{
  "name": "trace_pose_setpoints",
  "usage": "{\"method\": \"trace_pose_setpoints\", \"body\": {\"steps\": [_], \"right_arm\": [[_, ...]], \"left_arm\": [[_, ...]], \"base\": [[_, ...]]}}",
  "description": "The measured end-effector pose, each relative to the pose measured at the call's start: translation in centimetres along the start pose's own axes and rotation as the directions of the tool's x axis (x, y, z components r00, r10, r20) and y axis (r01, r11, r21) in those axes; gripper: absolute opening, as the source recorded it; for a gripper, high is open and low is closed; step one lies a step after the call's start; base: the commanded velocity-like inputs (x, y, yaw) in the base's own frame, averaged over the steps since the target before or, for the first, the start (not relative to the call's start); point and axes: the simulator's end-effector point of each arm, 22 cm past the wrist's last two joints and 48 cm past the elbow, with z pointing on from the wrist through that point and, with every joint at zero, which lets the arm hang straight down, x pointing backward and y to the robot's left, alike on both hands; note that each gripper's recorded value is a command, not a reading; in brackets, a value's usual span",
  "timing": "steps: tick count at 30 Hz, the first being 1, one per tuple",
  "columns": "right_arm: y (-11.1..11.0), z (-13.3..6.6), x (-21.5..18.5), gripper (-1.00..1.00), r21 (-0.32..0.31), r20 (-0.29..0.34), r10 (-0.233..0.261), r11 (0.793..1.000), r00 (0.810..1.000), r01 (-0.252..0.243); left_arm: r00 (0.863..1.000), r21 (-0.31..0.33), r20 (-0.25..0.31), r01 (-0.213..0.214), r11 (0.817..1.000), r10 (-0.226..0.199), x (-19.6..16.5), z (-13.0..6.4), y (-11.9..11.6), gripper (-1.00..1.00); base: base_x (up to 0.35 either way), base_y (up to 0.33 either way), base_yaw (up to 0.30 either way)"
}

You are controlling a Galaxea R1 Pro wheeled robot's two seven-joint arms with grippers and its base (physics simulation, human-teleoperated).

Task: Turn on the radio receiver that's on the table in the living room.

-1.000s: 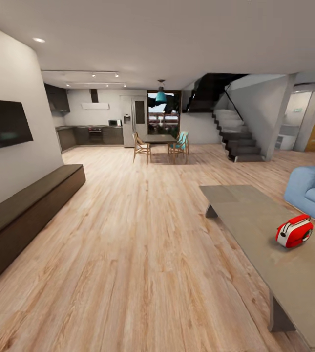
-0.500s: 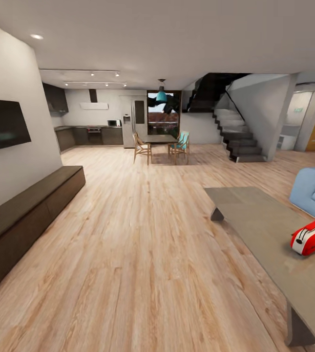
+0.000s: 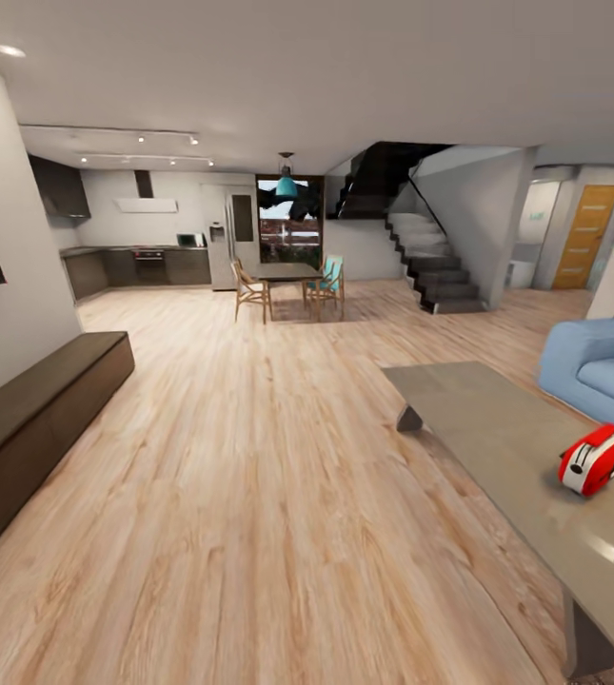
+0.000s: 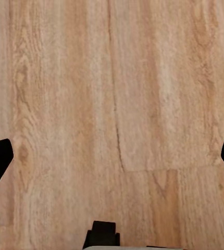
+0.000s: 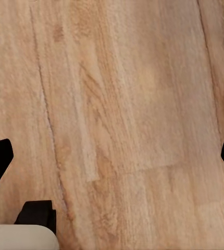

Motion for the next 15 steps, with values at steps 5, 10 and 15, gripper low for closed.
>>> {"method": "trace_pose_setpoints", "body": {"steps": [5,10,15], "right_arm": [[0.00,0.00,-0.02,1.00,0.000,0.000,0.000,1.000,1.000,0.000],[0.00,0.01,-0.03,1.00,0.000,0.000,0.000,1.000,1.000,0.000],[0.00,0.00,-0.01,1.00,0.000,0.000,0.000,1.000,1.000,0.000]], "left_arm": [[1.000,-0.001,0.000,0.000,1.000,0.000,-0.01,0.00,0.03,1.00],[1.000,-0.001,0.001,-0.001,1.000,0.001,-0.02,0.00,0.08,1.00],[1.000,-0.003,0.001,-0.002,1.000,0.002,-0.03,0.01,0.23,1.00]], "base": [[0.259,0.217,-0.277],[0.263,0.205,-0.277],[0.280,0.172,-0.277]]}}
